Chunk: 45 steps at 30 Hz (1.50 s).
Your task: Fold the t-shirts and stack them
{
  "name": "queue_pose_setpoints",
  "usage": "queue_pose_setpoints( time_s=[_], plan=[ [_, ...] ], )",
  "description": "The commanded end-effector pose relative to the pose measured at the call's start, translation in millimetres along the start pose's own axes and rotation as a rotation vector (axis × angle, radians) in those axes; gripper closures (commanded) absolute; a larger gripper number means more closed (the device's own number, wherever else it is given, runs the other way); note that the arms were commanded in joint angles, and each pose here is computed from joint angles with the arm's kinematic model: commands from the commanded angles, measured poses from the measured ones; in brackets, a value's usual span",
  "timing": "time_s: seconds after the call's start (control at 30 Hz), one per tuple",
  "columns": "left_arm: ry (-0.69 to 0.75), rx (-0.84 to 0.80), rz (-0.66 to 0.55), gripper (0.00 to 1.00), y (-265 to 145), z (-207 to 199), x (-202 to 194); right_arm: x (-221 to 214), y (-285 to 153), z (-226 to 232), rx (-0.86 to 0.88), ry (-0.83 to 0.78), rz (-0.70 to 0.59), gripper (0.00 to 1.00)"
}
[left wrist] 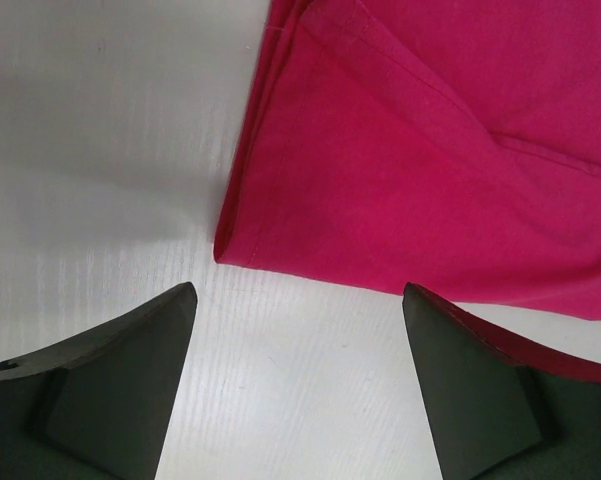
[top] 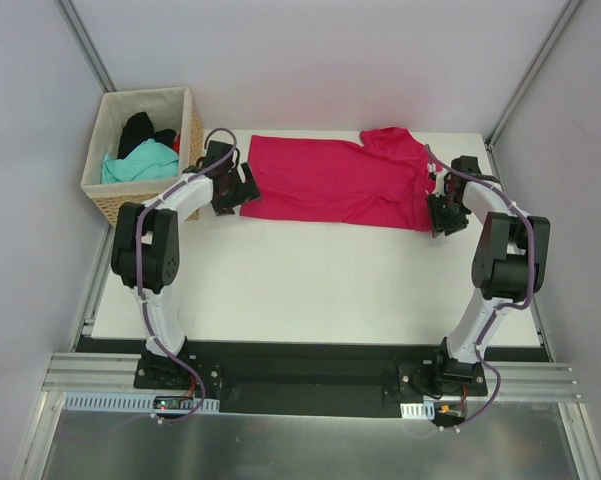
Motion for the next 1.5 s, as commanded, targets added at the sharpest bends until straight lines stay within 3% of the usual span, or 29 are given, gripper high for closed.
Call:
queue_pose_setpoints(
  time_s=[0.0, 0.23, 0.5, 0.9, 1.03, 1.13, 1.17, 1.2, 1.23, 1.33, 1.47],
  plan=[
    [-0.008, 0.024, -0.024, 0.17, 1.2, 0.4, 9.0, 16.3, -7.1, -12.0, -0.046, -0.025, -0.032, 0.60],
    [-0.034, 0.057, -0.019, 0.22, 7.3, 9.2, 7.4, 15.4, -2.2, -11.0, -0.037, -0.022, -0.024, 0.66],
    [-0.046, 0.095, -0.006, 0.48, 19.1, 19.3, 2.3, 15.2, -2.0, -10.0, -0.037, -0.019, -0.032, 0.77],
    [-0.032, 0.155, -0.038, 0.62, 29.6, 32.1, 9.7, 16.2, -2.6, -9.3, -0.034, -0.013, -0.039, 0.81],
    [-0.013, 0.161, -0.045, 0.71, 33.3, 33.0, 13.0, 16.7, -1.2, -8.8, -0.029, -0.010, -0.040, 0.83],
    [-0.011, 0.167, -0.042, 0.79, 35.8, 35.2, 13.4, 16.9, -1.3, -9.5, -0.033, -0.008, -0.038, 0.87],
    [-0.013, 0.169, -0.044, 0.85, 36.9, 35.1, 14.2, 16.1, -0.3, -10.6, -0.040, -0.008, -0.032, 0.89],
    [-0.014, 0.173, -0.045, 0.97, 37.9, 36.0, 14.0, 16.2, -1.2, -11.3, -0.045, -0.008, -0.031, 0.90],
    [-0.016, 0.174, -0.046, 1.00, 38.6, 35.9, 14.4, 16.5, -0.6, -11.6, -0.045, -0.010, -0.032, 0.94],
    [-0.012, 0.181, -0.051, 1.00, 40.2, 36.9, 15.6, 18.1, -0.3, -12.5, -0.048, -0.008, -0.036, 0.99],
    [0.003, 0.200, -0.081, 1.00, 34.7, 39.9, 19.3, 14.3, -0.6, -17.3, -0.079, -0.006, -0.017, 1.00]
  ],
)
Point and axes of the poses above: each gripper's point midway between its finger pads, its own y axis out along the fingers, its own z axis along the line the jaws close on, x = y × z, the point moved 4 cm from there along -y, back along the fingers, and after that the axes turned 15 degrees about -y, right-handed, at the moved point
